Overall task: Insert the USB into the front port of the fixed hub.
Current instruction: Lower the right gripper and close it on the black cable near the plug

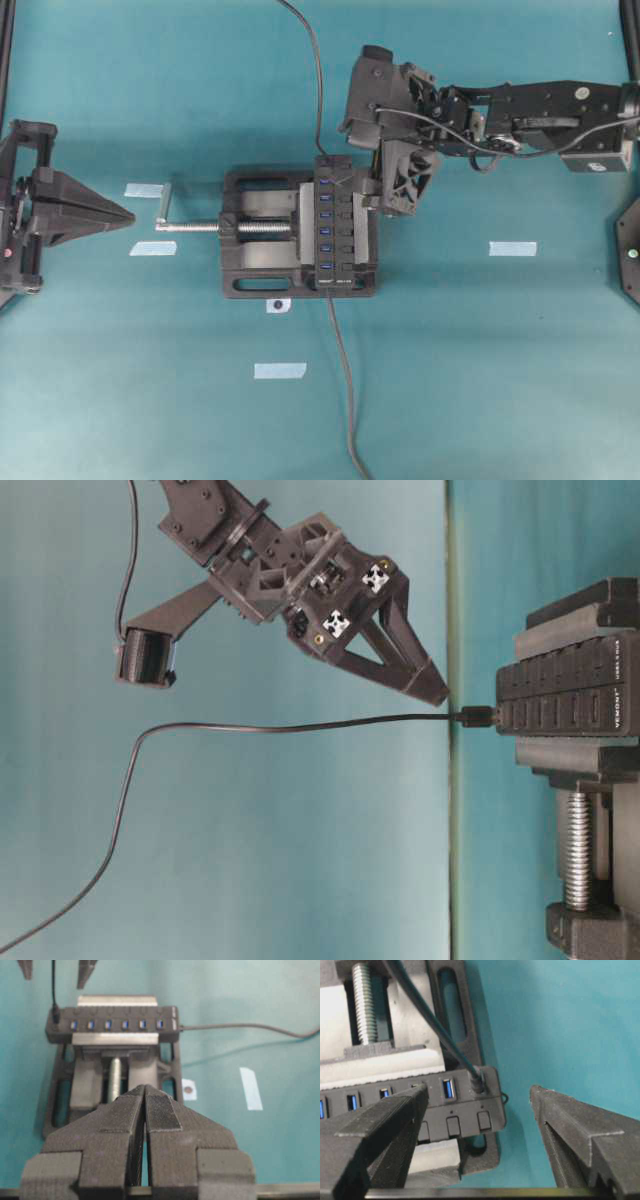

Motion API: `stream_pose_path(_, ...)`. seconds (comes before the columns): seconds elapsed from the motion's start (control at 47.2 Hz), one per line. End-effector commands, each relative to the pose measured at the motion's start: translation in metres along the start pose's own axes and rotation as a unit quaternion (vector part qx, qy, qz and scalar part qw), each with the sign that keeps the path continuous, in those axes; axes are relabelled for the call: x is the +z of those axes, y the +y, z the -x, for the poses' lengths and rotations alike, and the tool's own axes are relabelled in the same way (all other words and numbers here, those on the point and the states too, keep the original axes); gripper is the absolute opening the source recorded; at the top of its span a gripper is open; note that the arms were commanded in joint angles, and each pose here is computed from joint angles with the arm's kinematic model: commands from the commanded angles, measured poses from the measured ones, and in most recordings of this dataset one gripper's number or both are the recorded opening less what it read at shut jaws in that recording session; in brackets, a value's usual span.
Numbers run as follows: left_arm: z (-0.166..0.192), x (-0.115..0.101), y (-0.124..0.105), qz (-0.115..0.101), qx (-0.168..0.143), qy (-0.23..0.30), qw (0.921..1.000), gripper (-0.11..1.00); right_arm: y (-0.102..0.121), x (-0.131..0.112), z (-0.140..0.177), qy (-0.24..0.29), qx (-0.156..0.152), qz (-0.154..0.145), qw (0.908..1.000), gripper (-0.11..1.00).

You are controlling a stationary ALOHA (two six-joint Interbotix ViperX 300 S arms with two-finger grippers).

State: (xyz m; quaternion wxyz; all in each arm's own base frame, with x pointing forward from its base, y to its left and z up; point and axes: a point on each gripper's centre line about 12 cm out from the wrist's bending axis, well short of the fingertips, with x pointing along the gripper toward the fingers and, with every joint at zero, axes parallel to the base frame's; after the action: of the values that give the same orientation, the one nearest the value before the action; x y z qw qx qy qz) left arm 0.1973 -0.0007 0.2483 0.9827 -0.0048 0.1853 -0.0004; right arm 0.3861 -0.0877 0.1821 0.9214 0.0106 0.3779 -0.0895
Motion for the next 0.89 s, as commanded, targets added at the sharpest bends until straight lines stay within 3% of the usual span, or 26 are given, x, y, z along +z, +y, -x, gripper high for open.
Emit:
stream_pose_path(0.0, 0.0, 0.005, 0.0, 0.0, -0.001, -0.007, 1.0, 0.0, 0.0, 0.013, 0.005, -0.021, -0.001, 0.005, 0.9998, 0.87)
stream_pose_path(0.869, 0.003, 0.004, 0.0, 0.001, -0.001, -0.011, 0.9999, 0.0, -0.003, 0.011, -0.021, -0.03, -0.005, 0.003, 0.9995, 0.86)
